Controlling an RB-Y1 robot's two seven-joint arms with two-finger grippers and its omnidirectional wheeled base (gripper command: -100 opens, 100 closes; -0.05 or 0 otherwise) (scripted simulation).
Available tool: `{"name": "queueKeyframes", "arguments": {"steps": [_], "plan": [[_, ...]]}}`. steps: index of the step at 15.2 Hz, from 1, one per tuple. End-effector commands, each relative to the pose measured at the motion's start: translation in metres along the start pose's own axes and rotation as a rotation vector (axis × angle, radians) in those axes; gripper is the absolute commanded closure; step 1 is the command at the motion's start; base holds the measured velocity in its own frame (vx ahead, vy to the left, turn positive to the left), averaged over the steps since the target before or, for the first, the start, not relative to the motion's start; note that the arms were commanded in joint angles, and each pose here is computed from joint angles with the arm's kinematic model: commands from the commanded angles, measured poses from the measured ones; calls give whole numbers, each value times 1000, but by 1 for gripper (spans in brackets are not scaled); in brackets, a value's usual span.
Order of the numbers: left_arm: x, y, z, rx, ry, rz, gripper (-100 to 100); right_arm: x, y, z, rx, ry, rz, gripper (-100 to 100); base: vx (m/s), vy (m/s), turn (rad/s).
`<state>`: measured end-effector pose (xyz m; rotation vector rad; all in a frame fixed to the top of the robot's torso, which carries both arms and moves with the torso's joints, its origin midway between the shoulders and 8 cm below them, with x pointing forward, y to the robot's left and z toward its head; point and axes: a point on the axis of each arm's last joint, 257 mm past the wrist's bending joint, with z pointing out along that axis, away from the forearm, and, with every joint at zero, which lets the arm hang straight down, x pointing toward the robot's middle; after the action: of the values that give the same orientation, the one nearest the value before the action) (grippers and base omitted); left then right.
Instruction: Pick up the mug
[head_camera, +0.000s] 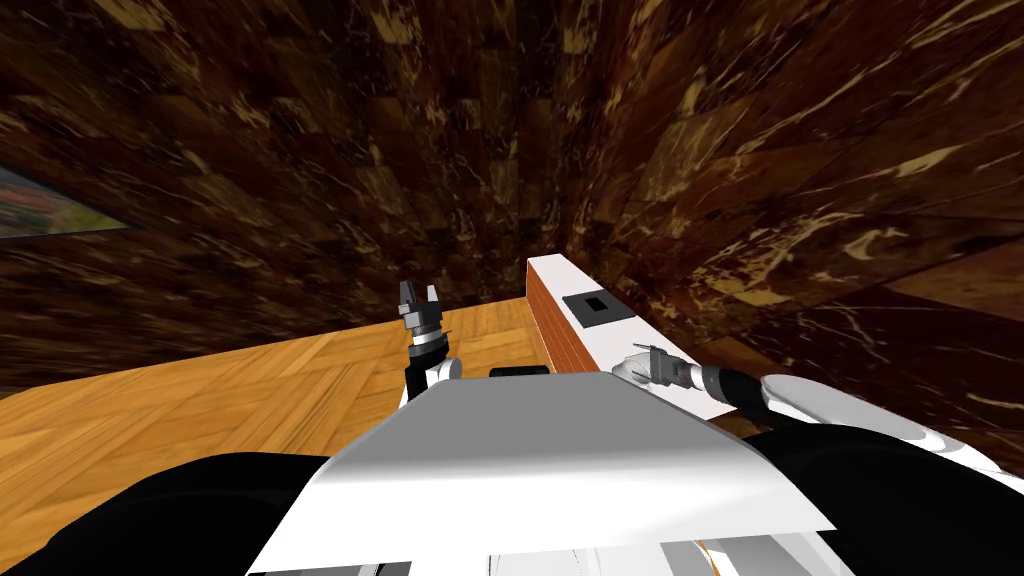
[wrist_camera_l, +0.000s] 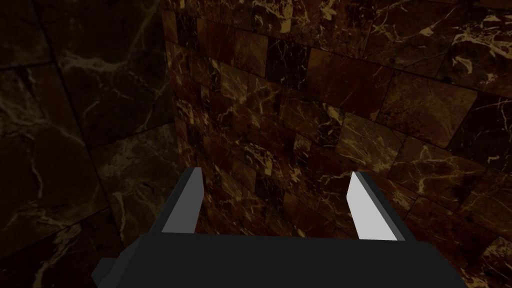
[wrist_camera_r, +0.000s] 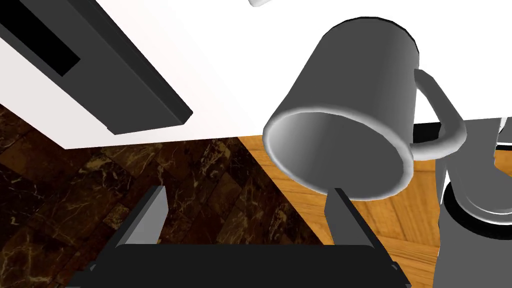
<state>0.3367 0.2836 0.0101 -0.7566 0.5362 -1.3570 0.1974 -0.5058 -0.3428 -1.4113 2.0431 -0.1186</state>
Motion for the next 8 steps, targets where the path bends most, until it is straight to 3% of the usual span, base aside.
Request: {"name": "queueKeyframes", "arguments": {"steps": [1,6,8], "plan": [[0,0,0,0,0,0,0,19,10,-9,-44,53,-59,-100,150,68,20],[0,0,0,0,0,0,0,76,51,-36,-195,190,-204,-100,150,94,26],[0,0,0,0,0,0,0,78,52,-37,-201,195,-212,-100,127,71,12]]}}
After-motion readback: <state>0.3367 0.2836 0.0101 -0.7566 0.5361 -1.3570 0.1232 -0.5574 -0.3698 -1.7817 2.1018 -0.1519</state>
